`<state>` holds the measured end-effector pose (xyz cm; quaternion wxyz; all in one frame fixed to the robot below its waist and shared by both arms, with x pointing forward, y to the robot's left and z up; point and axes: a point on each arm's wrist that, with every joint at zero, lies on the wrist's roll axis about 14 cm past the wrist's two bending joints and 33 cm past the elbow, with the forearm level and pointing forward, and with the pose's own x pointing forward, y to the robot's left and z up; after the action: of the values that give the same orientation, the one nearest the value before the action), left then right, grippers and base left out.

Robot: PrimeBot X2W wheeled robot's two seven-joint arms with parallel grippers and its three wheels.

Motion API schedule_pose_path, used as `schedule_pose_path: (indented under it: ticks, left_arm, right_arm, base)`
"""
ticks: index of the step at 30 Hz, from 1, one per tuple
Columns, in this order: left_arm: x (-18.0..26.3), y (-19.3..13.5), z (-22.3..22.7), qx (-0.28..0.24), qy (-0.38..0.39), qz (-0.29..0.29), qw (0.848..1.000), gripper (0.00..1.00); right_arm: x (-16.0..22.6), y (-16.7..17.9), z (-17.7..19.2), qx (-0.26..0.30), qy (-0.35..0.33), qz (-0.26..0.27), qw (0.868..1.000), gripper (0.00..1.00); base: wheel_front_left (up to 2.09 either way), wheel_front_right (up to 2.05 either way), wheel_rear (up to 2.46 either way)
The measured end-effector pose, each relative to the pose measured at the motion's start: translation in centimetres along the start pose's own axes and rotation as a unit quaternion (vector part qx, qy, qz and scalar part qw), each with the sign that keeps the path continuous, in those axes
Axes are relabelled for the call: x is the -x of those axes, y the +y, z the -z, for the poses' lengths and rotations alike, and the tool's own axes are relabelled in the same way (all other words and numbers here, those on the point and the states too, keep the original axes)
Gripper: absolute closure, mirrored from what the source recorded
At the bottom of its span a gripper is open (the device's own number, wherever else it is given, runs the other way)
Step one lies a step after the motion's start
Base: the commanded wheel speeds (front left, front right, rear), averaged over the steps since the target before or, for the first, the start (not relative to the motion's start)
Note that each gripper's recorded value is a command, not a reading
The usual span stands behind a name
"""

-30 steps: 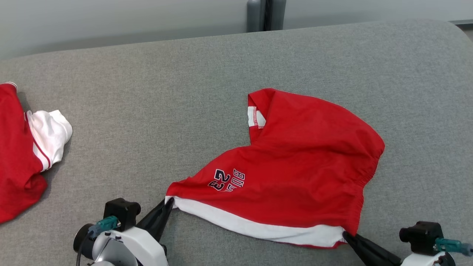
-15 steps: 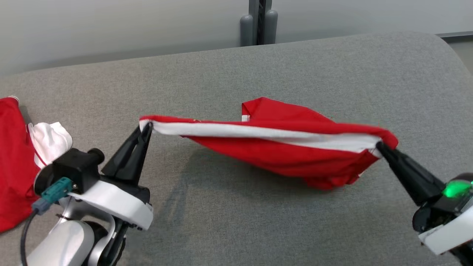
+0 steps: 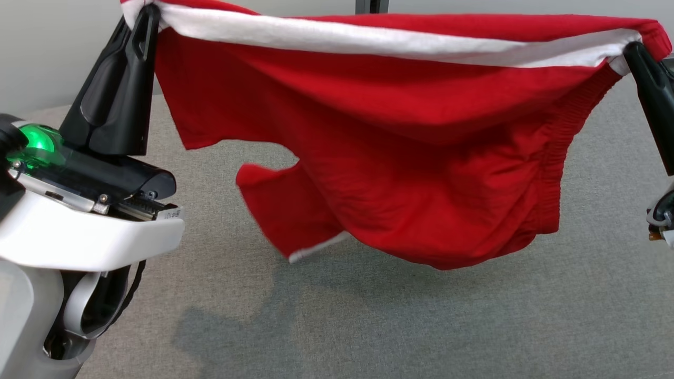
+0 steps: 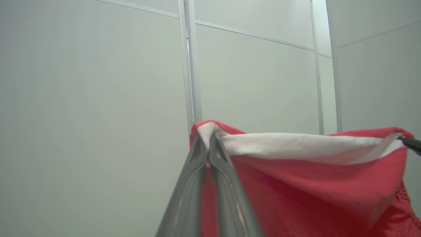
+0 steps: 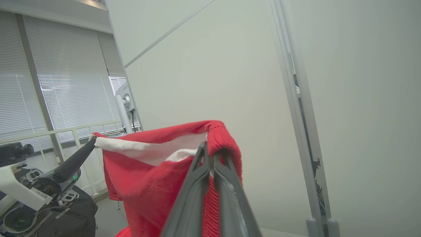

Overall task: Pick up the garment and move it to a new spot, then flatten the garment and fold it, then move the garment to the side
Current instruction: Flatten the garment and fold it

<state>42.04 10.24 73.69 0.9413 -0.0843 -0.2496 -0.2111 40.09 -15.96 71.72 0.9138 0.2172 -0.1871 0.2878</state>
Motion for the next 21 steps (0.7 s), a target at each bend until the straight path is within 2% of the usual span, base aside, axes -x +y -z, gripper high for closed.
schedule_pose_path:
  ticks: [4, 11, 13, 21]
  left_arm:
    - [-0.2, -0.3, -0.8, 0.0, -0.006, 0.006, 1.0, 1.0]
    - [-1.6, 0.0, 1.1, 0.005, 0.021, 0.022, 1.0, 1.0]
    - [-2.7, 0.3, 2.1, 0.018, 0.03, 0.027, 0.999, 1.0]
    - [-8.4, 3.0, 6.6, 0.002, 0.064, 0.028, 0.998, 1.0]
  right_arm:
    - [-0.5, 0.0, 0.1, -0.002, -0.001, -0.001, 1.0, 1.0]
    - [-2.1, -2.0, 1.2, 0.006, 0.011, 0.014, 1.0, 1.0]
    - [-3.1, -2.9, 1.8, 0.01, 0.018, 0.019, 1.0, 1.0]
    - [-8.7, -6.6, 3.8, 0.033, 0.035, 0.036, 0.998, 1.0]
  base:
    - [0.0, 0.0, 0.0]
    - [0.0, 0.0, 0.0]
    - [0.0, 0.0, 0.0]
    - [0.0, 0.0, 0.0]
